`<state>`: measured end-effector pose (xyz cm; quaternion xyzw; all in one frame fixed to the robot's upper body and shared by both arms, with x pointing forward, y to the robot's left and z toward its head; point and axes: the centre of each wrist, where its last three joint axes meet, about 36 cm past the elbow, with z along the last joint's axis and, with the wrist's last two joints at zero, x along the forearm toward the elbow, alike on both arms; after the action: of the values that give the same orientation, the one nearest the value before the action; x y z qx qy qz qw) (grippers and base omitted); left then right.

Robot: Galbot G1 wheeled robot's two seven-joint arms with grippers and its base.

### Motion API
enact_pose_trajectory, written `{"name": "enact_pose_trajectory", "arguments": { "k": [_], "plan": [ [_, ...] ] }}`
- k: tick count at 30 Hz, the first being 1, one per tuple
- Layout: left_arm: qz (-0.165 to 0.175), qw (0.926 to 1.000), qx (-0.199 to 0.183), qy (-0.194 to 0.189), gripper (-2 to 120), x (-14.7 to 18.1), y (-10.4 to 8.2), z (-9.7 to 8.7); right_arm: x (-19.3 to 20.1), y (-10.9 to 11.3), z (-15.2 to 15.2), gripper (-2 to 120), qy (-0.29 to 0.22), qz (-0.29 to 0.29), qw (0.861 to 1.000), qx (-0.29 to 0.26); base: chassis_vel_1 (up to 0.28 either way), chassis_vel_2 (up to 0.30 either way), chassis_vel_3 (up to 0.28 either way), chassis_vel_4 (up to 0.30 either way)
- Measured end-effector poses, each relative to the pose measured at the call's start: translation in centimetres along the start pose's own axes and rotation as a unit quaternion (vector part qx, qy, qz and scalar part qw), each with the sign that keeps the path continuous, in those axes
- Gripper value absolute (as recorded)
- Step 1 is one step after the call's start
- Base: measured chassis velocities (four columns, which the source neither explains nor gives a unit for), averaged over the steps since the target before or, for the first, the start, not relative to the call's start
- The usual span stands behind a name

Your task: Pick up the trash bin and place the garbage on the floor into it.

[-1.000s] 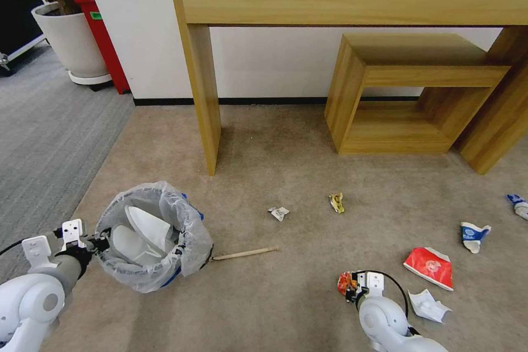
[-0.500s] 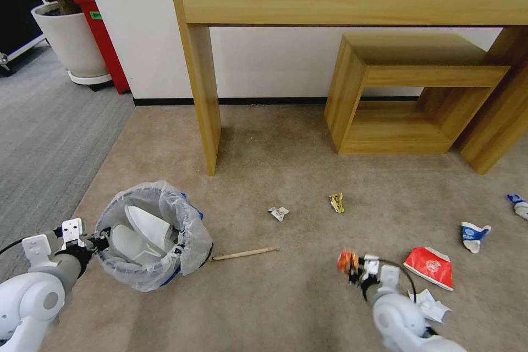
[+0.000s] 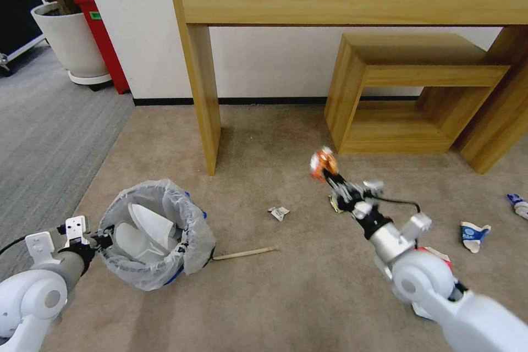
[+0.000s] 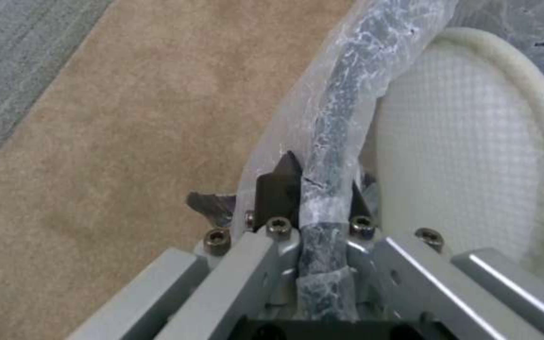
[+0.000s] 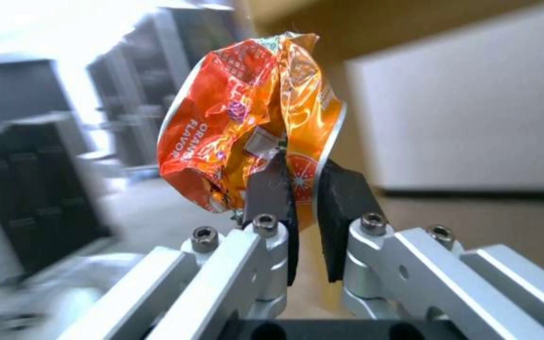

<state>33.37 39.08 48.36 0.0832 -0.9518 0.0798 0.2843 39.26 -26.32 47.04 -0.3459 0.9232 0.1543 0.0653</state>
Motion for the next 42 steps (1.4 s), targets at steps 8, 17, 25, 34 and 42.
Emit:
{"name": "enact_pose_trajectory", "arguments": {
  "k": [8,17,25,34,42],
  "plan": [
    [0.019,0.9998,-0.002,-0.007,0,1.3,-1.6,-0.9,-2.7,4.3,-2.5,7,0.019,-0.154,0.988,-0.027,0.0,0.0,0.0,0.0],
    [0.027,0.9995,-0.004,-0.013,0,2.0,-2.3,-1.2,-6.6,6.9,-0.8,7,0.084,-0.207,0.973,-0.055,0.0,0.0,0.0,0.0],
    [0.033,0.9992,-0.006,-0.021,0,2.6,-2.7,-1.5,-11.8,9.1,0.0,7,0.151,-0.205,0.966,-0.051,0.0,0.0,0.0,0.0],
    [0.038,0.9989,-0.003,-0.027,0,2.9,-2.8,-1.9,-14.1,11.9,2.9,7,0.237,-0.172,0.955,-0.052,0.0,0.0,0.0,0.0],
    [0.04,0.9988,0.0,-0.028,0,3.0,-2.9,-1.9,-15.6,13.4,5.1,7,0.272,-0.151,0.949,-0.04,0.0,0.0,0.0,0.0]
  ]
}}
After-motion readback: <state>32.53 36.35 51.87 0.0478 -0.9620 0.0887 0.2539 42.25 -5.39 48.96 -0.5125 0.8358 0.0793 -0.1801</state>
